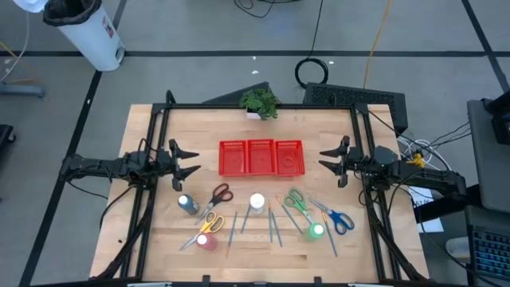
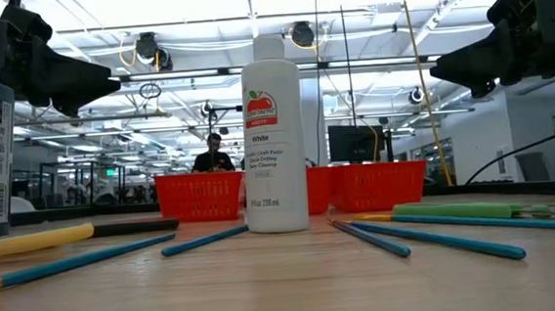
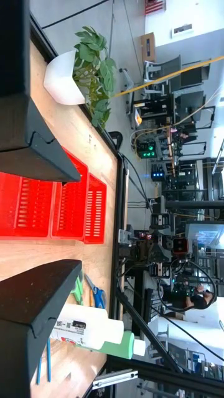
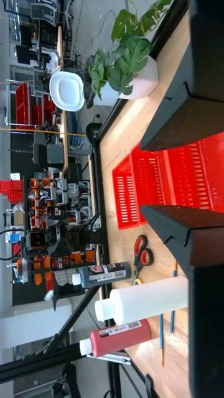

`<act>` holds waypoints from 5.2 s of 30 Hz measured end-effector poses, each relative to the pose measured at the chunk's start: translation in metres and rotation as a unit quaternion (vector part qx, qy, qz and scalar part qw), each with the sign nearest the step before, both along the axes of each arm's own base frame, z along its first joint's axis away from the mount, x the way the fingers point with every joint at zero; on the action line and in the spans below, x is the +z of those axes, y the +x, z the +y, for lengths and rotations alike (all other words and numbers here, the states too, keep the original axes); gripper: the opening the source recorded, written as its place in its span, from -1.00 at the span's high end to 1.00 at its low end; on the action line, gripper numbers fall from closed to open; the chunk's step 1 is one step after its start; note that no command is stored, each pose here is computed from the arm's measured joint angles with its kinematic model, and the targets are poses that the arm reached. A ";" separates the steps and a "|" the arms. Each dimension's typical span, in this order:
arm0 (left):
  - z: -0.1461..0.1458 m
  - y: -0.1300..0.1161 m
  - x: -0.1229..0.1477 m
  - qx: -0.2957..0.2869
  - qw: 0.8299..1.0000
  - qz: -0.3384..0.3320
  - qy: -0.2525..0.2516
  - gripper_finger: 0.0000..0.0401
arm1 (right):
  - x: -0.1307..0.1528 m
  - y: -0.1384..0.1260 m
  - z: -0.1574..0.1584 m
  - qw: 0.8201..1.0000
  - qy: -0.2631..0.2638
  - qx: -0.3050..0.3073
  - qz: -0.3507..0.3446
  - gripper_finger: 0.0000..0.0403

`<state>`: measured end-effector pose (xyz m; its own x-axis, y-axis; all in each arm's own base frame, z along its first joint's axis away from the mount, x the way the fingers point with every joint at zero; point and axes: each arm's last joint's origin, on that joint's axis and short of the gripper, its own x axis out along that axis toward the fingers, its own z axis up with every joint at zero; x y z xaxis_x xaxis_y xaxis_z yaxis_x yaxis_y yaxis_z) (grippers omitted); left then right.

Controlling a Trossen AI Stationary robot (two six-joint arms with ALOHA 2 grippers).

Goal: Pick & Place Paint Supplies

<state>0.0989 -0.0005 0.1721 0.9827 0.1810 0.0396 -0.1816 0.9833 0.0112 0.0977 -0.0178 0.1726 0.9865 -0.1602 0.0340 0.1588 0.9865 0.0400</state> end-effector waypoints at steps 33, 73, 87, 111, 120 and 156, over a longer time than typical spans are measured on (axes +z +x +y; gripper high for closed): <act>0.000 0.000 0.000 0.000 1.000 -0.001 0.001 -0.11 | 0.000 0.000 0.000 1.000 0.000 0.000 0.000 0.30; -0.023 0.039 0.130 -0.174 0.940 0.249 -0.157 -0.42 | 0.000 0.000 0.000 1.000 0.000 0.000 0.000 0.30; -0.061 0.072 0.128 -0.054 0.768 0.555 -0.315 -0.19 | 0.000 0.000 0.000 1.000 0.000 0.000 0.000 0.30; -0.084 0.078 0.104 0.041 0.723 0.618 -0.305 -0.01 | 0.000 0.000 0.000 1.000 0.000 0.000 0.000 0.30; -0.086 0.079 0.104 0.054 0.728 0.607 -0.313 0.40 | 0.000 0.000 0.000 1.000 0.000 0.000 0.000 0.30; 0.056 0.176 0.183 0.086 0.790 0.584 -0.166 0.40 | 0.000 0.000 0.000 1.000 0.000 0.000 0.000 0.30</act>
